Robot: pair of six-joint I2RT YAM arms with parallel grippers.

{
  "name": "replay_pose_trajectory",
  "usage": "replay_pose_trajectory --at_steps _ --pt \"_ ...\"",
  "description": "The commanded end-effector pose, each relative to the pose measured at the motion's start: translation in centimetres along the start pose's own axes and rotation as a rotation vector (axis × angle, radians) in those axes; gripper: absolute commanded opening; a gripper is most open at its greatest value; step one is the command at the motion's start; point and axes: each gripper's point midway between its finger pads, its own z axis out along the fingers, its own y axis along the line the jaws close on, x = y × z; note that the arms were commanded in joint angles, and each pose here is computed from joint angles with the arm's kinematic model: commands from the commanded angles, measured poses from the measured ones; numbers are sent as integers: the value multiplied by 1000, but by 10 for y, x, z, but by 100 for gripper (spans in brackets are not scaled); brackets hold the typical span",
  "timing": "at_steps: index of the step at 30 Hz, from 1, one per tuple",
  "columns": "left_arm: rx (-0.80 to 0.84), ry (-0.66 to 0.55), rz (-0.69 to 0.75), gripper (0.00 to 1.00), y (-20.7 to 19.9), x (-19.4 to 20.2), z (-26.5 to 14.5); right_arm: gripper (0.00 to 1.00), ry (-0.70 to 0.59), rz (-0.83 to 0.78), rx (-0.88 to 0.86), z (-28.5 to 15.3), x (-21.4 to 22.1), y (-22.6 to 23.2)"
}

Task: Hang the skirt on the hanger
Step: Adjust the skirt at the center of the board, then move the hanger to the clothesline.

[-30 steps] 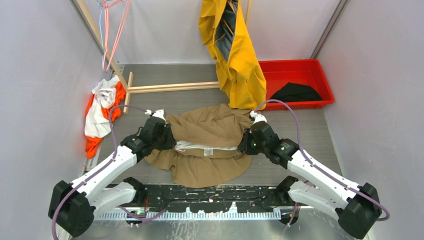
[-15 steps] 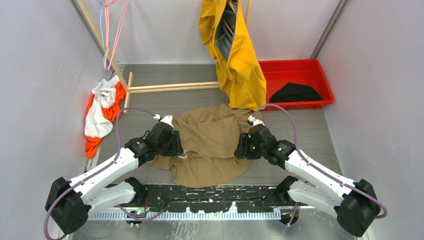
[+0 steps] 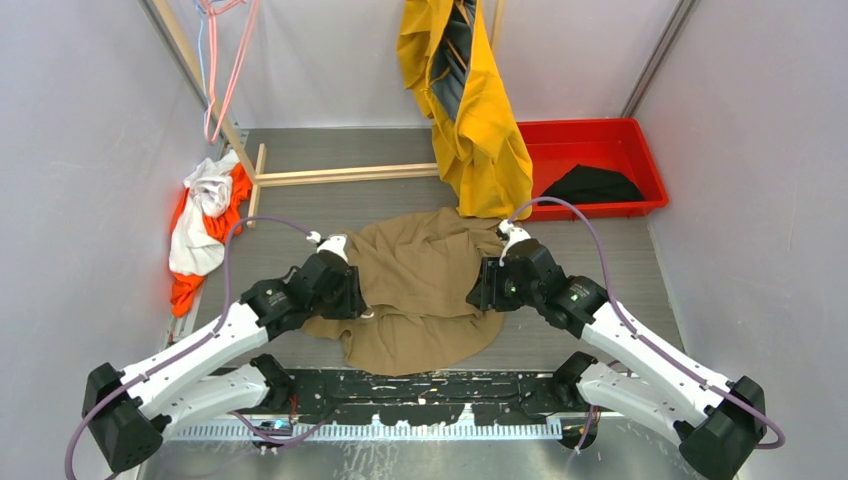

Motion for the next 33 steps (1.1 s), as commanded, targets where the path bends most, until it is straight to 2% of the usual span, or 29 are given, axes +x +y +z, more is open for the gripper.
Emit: replay_pose_trajectory --at_steps 1,4,8,14,17,19,22,24,29,33 --pt "-7 -130 -20 44 -11 -38 -9 50 -23 -26 -56 -4 -9 13" --pt "-61 -279 15 52 -17 -89 -28 52 -23 -40 -70 -6 -12 17" --pt "-102 -461 81 66 -41 -182 -80 52 -30 -59 -90 -13 -20 26" --pt "-165 -639 90 68 -36 -303 -160 52 -55 -68 -119 -21 -29 36" --pt "-266 -724 97 67 -14 -351 -194 52 -62 -73 -132 -24 -33 41" --pt "-274 -809 89 66 -4 -377 -219 52 -70 -78 -139 -26 -35 44" --pt "-301 -914 59 65 22 -407 -241 52 -77 -81 -144 -27 -37 45" --pt "-312 -919 9 63 49 -421 -244 52 -72 -81 -146 -26 -36 46" --pt "-382 -999 -85 62 102 -436 -268 52 -60 -77 -155 -24 -31 45" --pt "-368 -1045 -133 62 121 -445 -269 52 -38 -77 -157 -19 -27 45"
